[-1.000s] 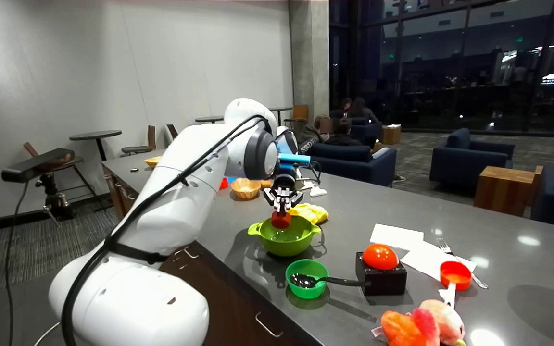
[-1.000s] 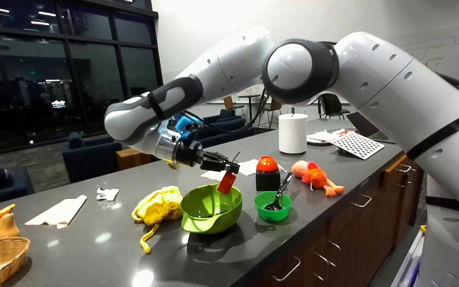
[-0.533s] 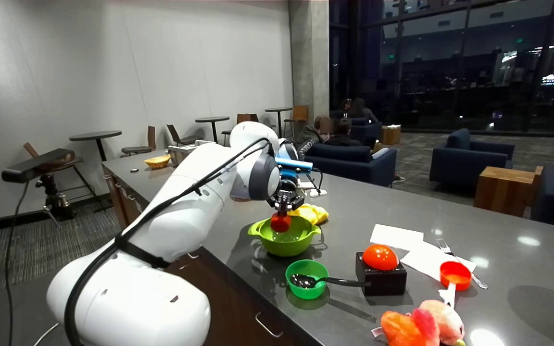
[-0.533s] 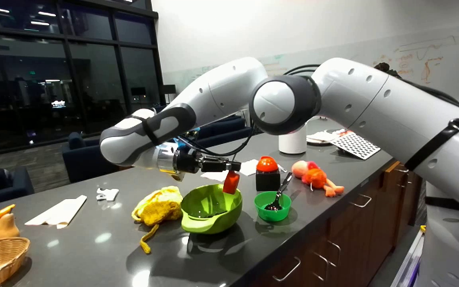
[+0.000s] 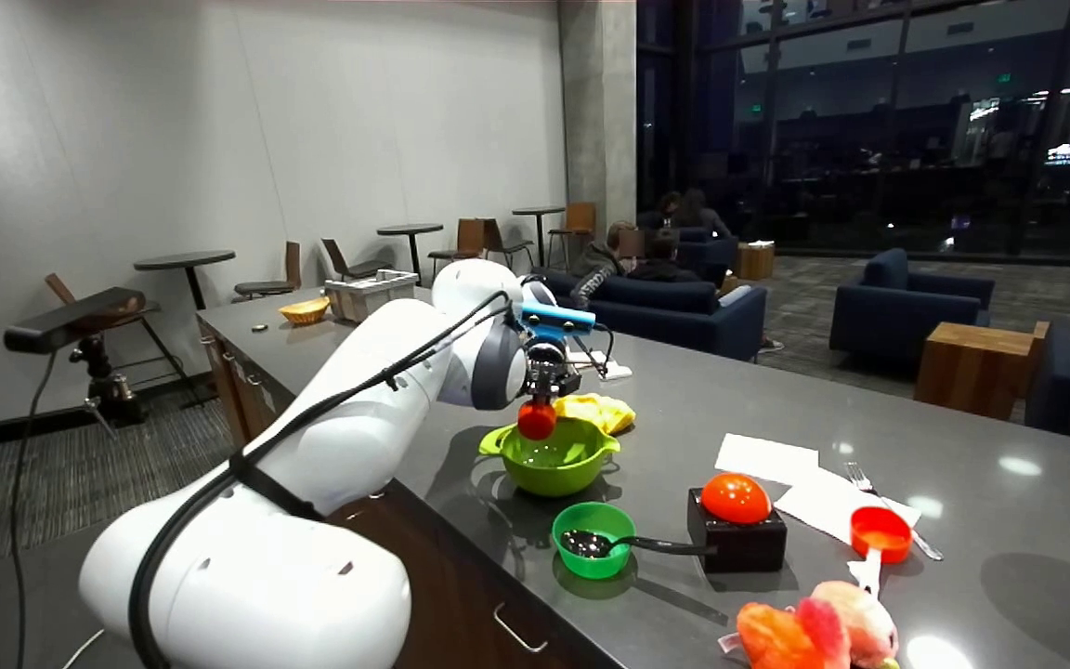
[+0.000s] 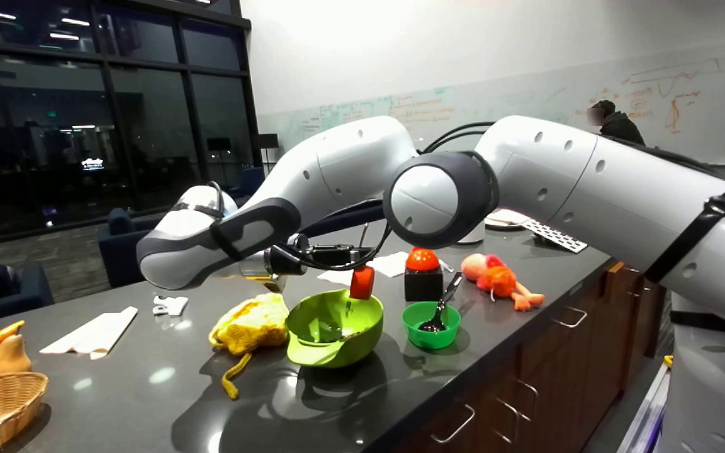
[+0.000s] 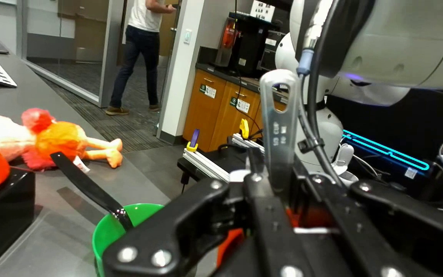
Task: Empty the contents of the smaller measuring cup into the green bowl
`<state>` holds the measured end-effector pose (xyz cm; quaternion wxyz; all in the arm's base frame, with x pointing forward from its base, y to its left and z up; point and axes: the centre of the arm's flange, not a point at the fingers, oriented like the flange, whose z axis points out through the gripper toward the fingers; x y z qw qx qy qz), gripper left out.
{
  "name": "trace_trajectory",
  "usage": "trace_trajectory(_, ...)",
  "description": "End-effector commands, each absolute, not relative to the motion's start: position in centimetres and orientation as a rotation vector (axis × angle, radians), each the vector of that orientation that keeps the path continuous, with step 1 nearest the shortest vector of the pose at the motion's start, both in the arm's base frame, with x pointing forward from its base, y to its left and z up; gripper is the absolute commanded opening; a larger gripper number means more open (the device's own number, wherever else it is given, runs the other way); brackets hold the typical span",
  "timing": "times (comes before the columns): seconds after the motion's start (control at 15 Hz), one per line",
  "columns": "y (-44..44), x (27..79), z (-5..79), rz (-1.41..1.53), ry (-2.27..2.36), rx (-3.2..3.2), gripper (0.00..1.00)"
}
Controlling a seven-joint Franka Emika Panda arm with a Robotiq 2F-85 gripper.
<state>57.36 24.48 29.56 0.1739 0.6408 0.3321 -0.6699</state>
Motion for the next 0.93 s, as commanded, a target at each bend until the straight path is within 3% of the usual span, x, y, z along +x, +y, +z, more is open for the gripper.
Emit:
trace_trajectory(0.0, 26.0, 61.6, 30.0, -1.944, 0.955, 1.774, 0.04)
trace_trajectory(0.87, 24.9, 64.7, 29.1, -2.035, 1.032, 1.634, 0.04)
